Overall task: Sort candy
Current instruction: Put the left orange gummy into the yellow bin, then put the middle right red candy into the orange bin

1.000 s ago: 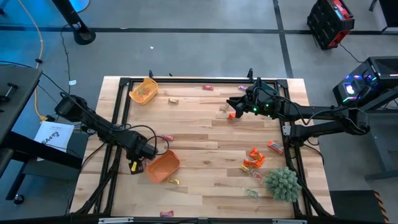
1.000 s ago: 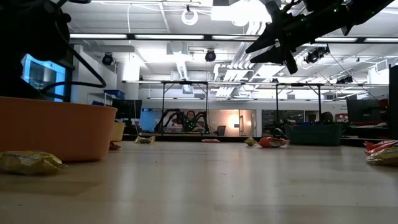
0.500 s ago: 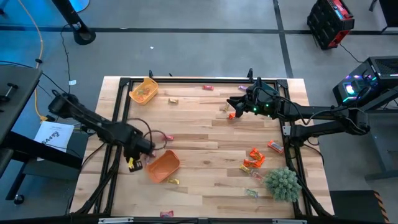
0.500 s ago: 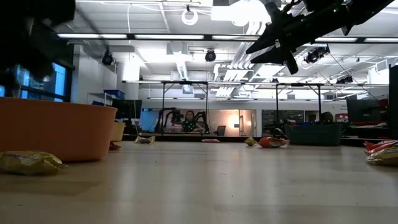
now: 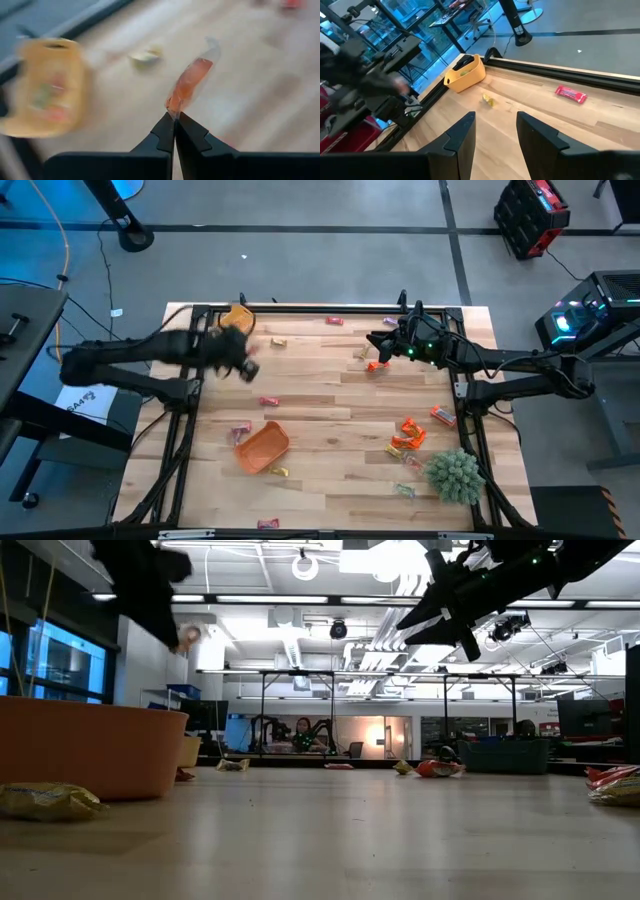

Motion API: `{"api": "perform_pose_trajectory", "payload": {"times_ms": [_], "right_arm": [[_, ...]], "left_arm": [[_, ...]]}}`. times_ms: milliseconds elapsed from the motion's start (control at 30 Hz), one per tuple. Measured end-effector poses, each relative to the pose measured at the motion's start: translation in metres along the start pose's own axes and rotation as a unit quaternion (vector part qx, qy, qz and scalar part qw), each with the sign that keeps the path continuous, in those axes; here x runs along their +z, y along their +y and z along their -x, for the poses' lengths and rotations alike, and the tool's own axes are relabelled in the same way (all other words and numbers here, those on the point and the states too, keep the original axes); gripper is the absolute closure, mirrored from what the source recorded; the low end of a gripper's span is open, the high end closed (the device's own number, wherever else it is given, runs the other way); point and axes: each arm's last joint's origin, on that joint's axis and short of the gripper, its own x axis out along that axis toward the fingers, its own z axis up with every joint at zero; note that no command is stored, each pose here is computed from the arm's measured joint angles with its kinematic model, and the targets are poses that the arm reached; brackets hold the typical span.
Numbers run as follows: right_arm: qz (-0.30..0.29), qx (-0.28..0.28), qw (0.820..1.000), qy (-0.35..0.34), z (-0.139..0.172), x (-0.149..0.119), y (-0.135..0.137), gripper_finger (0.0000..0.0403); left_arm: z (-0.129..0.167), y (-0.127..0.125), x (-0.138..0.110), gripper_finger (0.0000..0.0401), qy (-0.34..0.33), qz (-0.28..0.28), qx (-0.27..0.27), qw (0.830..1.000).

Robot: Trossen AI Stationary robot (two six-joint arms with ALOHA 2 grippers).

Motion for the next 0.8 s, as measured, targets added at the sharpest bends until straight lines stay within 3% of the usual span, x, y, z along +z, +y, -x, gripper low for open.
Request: {"api": "perform_pose_trajectory", "payload": {"times_ms": [133,267,400,633,800], "right_arm": [[-0.011,0.001,1.000,0.001,0.000,0.000,0.000,0.0265],[-0.011,0.002,1.000,0.001,0.000,0.000,0.000,0.0265],[-0.012,0.013,1.000,0.010,0.000,-0.001,0.001,0.0265],[-0.013,0.029,0.999,0.022,0.000,-0.002,0.002,0.0265],[-0.013,0.029,0.999,0.021,0.000,-0.001,0.002,0.0265]], "left_arm": [[-0.039,0.037,0.027,0.0398,0.028,0.009,0.084,0.996],[-0.078,0.076,0.043,0.0390,0.076,0.032,0.109,0.991],[-0.105,0.104,0.041,0.0363,0.144,0.047,0.130,0.980],[-0.118,0.121,0.037,0.0299,0.180,0.080,0.146,0.970],[-0.106,0.114,0.038,0.0262,0.160,0.129,0.072,0.976]]}}
